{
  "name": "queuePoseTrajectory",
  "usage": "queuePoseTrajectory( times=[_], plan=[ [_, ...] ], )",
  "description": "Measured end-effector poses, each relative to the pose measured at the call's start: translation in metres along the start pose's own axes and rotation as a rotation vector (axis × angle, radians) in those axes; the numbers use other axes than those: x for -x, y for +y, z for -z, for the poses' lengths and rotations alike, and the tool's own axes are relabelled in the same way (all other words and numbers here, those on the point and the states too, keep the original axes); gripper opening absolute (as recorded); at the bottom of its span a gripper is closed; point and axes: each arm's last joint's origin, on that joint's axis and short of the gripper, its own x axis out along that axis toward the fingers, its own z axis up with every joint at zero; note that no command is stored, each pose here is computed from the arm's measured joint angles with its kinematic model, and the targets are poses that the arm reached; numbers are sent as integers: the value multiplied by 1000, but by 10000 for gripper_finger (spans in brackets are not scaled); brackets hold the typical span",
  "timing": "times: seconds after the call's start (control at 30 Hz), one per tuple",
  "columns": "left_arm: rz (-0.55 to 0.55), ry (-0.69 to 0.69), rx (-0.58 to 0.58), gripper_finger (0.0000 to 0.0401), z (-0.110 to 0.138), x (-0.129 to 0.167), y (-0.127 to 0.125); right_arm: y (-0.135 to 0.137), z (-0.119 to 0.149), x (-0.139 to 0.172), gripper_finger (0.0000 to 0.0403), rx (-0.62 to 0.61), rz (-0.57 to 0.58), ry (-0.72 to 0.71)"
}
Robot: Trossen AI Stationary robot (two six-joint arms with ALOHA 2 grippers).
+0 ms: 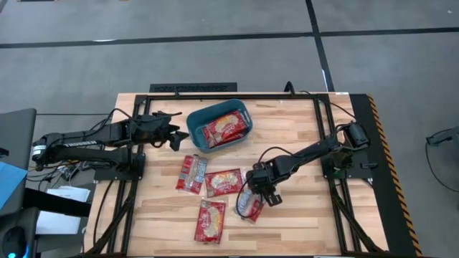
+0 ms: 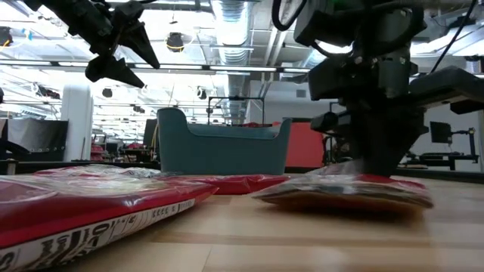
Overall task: Sort popcorn bags into baskets
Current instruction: Put the red popcorn bag into the blue bin
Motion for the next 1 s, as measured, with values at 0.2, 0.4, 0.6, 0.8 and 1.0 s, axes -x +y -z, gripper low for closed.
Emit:
queuePoseTrajectory(
  times=[0.2, 0.4, 0.6, 0.8, 1.0],
  plan=[
    [-9, -7, -1, 303, 0, 0, 0, 2, 2, 4, 11, -90, -48, 8],
    [-9, -5, -1, 303, 0, 0, 0, 0, 2, 33, 5, -163, -50, -51],
    [-10, -4, -2, 303, 0, 0, 0, -10, 10, 70, 4, -246, -38, -135],
    [-11, -1, -3, 303, 0, 0, 1, -29, 17, 107, 3, -325, -9, -261],
    [-12, -2, -5, 303, 0, 0, 1, -61, 17, 151, 3, -354, 94, -397]
  ],
)
